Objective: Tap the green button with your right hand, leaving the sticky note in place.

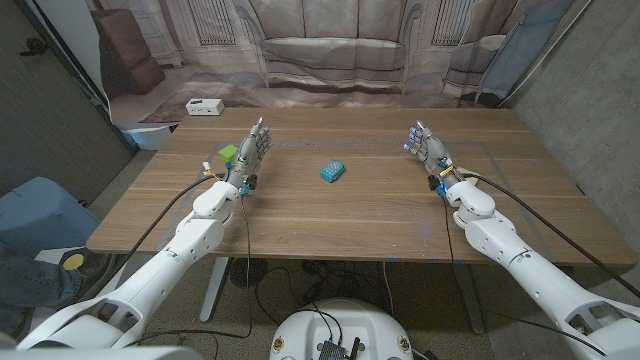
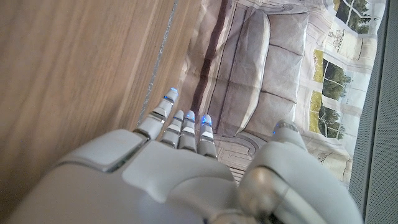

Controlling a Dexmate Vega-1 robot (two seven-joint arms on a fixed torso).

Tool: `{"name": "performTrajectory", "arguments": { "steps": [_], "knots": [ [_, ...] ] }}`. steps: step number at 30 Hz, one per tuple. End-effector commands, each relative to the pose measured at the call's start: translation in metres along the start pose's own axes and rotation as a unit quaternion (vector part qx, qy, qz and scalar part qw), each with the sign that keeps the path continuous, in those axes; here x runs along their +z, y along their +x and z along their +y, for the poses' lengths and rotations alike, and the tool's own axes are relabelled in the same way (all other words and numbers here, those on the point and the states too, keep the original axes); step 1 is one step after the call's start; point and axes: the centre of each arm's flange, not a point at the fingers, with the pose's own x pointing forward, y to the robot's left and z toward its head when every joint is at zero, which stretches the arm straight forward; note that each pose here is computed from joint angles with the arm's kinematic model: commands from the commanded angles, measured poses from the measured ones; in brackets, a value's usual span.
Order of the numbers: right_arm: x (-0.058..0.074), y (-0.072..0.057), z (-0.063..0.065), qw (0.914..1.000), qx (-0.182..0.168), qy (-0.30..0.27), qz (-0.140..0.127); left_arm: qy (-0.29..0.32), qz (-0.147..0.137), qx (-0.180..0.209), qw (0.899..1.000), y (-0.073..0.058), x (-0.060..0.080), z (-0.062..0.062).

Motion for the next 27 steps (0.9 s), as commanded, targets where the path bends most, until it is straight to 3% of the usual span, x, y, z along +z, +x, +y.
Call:
{"name": "performTrajectory", "arguments": {
  "steps": [1, 17, 27],
  "knots": [
    [0.001, -0.014, 0.009, 0.9999, 0.009, -0.008, -0.011, -0.010, -0.011, -0.020, 1.000, -0.005, 0.004, -0.002],
    [0.018, -0.029, 0.011, 0.9987, 0.021, -0.024, -0.040, 0.000, -0.016, -0.028, 0.999, -0.015, 0.011, -0.006],
    [0.030, -0.042, -0.004, 0.9967, 0.039, -0.025, -0.066, -0.002, -0.020, -0.028, 0.999, -0.018, 0.013, -0.013]
  ]
}}
